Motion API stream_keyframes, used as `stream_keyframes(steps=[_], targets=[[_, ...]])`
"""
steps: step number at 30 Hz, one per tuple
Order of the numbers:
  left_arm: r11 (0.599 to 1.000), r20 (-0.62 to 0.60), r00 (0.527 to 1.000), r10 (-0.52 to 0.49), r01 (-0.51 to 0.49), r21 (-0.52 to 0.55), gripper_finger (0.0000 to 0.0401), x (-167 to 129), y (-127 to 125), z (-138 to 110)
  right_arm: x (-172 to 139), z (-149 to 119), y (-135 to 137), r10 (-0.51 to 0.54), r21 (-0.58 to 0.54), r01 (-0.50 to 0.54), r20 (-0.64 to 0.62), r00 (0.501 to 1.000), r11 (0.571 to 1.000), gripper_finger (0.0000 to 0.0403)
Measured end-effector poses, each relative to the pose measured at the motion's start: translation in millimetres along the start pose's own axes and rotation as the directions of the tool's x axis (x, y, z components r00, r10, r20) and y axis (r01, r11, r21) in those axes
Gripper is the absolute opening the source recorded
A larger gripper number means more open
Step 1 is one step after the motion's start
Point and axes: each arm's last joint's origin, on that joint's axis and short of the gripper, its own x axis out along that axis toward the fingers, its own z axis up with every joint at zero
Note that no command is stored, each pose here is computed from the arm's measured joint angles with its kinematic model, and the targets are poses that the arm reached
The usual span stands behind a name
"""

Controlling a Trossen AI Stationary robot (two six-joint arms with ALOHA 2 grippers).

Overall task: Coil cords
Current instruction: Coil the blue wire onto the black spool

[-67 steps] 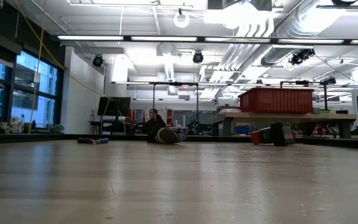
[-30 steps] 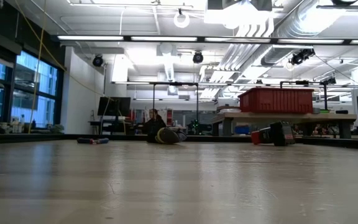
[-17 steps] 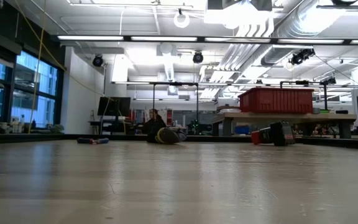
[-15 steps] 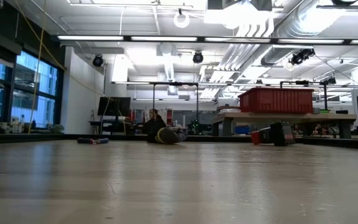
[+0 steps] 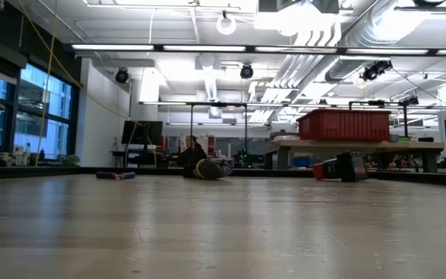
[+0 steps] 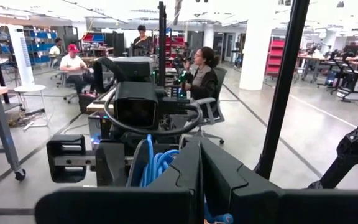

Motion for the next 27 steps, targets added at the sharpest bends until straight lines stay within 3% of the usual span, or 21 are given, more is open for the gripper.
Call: stream_keyframes(steps=[3, 17, 23, 27], targets=[[1.0, 0.005, 1.0, 0.0, 0.0, -0.013, 0.0005, 3.0, -0.1, -0.1, 0.4, 0.0, 0.5, -0.027, -0.009, 0.027, -0.002, 1.0, 1.0, 0.0008], [0.984, 0.068, 0.985, 0.157, -0.161, 0.069, 0.0005, 39.1, 2.8, -3.6, 7.5, -1.9, 32.1, 0.033, -0.028, -0.034, -0.041, 0.999, 0.999, 0.0001], [0.989, 0.12, 0.985, 0.128, -0.117, -0.089, 0.0005, 47.0, 1.4, -1.0, 8.4, -3.9, 32.7, -0.013, -0.049, 0.01, -0.062, 0.998, 0.999, 0.0001], [0.969, 0.141, 0.984, 0.111, -0.075, -0.237, 0.0005, 52.9, 0.6, -0.9, 9.5, -2.5, 33.7, -0.022, -0.058, 0.019, -0.045, 0.999, 0.998, 0.0001]])
